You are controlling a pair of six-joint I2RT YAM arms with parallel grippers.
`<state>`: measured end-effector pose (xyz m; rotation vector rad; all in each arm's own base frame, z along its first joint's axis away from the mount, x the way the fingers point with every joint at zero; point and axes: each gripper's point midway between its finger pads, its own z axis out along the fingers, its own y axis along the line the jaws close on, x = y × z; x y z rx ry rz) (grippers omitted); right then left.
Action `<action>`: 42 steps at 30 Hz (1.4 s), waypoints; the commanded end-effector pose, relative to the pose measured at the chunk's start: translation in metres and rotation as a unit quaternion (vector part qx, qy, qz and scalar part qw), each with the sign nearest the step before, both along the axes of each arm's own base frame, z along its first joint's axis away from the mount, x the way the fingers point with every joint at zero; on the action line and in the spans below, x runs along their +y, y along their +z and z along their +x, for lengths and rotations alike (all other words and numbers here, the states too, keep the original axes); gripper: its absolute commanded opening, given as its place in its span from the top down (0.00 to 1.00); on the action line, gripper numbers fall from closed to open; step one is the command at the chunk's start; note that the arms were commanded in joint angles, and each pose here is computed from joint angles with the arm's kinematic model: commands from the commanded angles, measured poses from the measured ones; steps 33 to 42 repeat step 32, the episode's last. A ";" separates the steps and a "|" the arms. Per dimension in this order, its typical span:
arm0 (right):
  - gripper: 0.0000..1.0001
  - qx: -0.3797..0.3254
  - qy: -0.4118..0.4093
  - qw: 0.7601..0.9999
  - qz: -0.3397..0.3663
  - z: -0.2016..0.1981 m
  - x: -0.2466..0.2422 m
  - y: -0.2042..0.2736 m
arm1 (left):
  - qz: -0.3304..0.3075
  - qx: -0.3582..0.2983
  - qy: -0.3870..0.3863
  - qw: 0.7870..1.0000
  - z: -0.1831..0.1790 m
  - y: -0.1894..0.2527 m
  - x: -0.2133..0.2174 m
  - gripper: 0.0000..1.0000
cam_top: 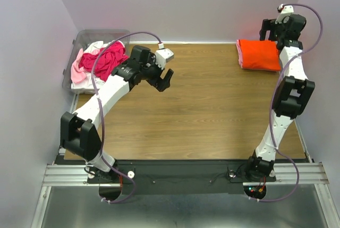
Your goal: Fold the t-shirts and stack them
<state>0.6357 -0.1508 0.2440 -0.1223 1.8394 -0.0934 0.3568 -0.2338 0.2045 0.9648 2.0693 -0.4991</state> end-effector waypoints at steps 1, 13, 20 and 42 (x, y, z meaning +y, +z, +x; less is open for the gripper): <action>0.00 -0.050 0.039 0.996 0.068 -0.023 0.028 0.063 | -0.073 -0.059 0.026 0.995 0.007 0.058 -0.002 0.04; 0.00 0.123 0.111 0.961 0.220 -0.147 0.109 -0.007 | -0.056 -0.027 0.074 0.995 0.000 0.043 0.029 0.04; 0.00 0.205 0.121 0.958 0.161 -0.249 0.129 -0.062 | -0.027 0.016 0.123 0.992 -0.007 -0.003 0.063 0.04; 0.00 0.213 0.125 0.967 0.068 -0.344 0.138 -0.063 | 0.011 -0.001 0.160 0.987 -0.035 -0.022 0.096 0.04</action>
